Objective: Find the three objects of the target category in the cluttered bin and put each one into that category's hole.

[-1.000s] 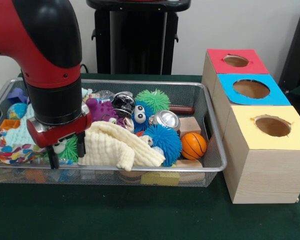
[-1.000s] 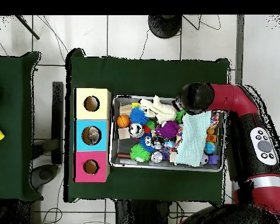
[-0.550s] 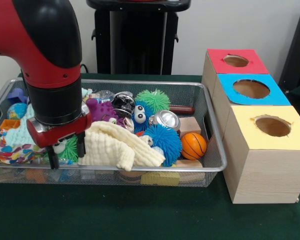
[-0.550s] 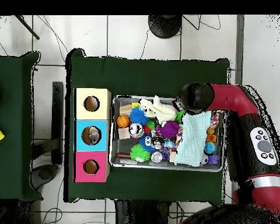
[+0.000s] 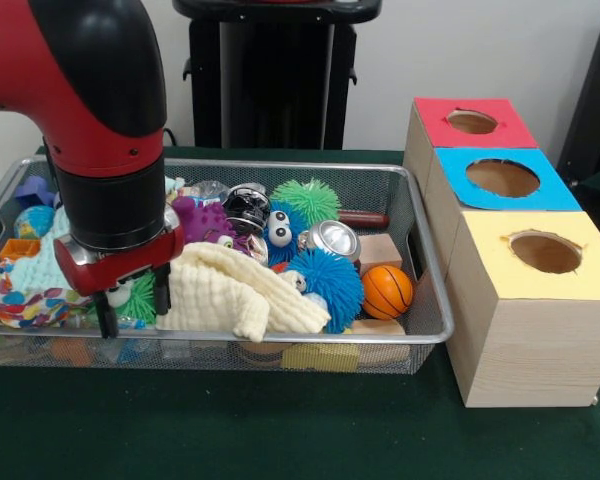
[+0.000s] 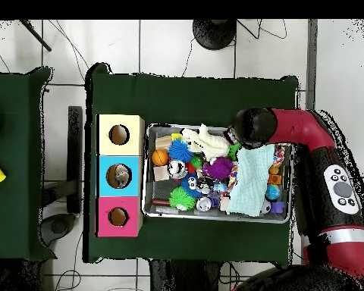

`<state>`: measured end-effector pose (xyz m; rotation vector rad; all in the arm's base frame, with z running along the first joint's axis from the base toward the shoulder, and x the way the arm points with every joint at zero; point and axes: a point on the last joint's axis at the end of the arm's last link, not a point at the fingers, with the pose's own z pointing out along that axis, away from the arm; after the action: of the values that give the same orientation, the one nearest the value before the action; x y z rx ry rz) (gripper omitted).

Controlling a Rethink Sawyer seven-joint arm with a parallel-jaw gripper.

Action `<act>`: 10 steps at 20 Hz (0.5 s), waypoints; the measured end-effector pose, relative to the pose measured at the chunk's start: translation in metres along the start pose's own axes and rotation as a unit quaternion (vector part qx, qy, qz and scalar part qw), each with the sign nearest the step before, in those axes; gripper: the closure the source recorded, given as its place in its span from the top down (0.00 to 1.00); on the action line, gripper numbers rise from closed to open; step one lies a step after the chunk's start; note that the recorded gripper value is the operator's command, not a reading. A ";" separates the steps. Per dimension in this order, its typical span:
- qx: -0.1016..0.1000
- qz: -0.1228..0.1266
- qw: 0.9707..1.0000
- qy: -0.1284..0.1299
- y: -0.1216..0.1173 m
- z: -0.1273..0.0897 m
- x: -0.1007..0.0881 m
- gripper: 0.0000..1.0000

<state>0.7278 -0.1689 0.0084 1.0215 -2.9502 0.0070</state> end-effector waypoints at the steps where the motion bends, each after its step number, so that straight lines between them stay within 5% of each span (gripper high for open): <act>1: 0.002 -0.002 1.000 0.001 0.001 0.000 0.000 1.00; 10: 0.020 -0.022 0.999 0.019 0.006 0.001 -0.003 1.00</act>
<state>0.7264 -0.1623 0.0076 1.0801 -2.9044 0.0842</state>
